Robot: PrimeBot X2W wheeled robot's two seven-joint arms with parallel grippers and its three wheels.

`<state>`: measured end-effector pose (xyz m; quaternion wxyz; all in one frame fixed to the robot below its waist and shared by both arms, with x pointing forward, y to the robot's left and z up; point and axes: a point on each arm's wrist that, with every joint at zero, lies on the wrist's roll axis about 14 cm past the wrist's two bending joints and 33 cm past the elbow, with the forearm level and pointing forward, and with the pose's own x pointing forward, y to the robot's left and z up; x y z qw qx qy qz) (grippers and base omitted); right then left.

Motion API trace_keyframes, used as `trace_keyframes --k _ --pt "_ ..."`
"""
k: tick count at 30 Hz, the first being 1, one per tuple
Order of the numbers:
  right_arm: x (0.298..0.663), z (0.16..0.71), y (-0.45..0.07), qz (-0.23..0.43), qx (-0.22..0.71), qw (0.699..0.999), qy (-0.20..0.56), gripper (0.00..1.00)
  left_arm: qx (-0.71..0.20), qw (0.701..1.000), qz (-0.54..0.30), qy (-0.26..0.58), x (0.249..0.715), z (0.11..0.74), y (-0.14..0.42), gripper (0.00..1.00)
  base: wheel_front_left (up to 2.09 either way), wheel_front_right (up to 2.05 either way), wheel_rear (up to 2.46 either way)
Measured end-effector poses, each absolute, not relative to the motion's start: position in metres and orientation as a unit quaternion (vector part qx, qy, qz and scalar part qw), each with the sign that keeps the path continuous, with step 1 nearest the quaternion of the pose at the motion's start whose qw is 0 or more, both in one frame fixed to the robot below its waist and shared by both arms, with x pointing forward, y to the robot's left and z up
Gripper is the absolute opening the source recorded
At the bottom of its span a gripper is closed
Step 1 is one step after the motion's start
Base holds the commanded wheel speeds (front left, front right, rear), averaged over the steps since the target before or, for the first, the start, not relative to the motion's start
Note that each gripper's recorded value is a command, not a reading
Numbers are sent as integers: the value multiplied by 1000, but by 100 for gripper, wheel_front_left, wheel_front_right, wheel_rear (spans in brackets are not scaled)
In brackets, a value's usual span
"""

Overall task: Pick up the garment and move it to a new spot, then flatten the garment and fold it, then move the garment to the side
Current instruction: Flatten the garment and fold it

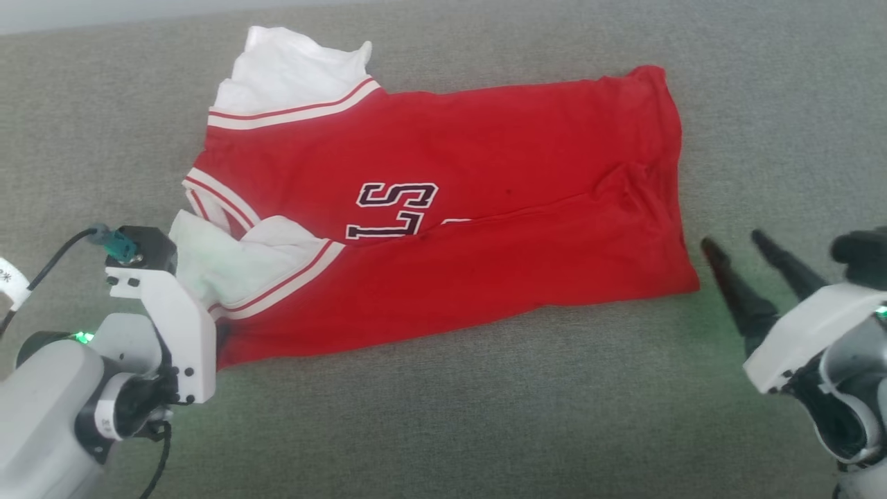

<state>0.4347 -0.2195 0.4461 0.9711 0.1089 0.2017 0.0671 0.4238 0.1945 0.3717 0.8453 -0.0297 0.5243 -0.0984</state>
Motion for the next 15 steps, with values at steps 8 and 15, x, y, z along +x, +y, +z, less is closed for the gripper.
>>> trace_keyframes --k 8,15 --pt "436 413 -199 93 110 938 315 100 -32 850 -104 515 424 374 190 0 0 0 0" --pt "439 382 -187 108 75 900 416 100 -39 853 -102 510 421 374 190 0 0 0 0"
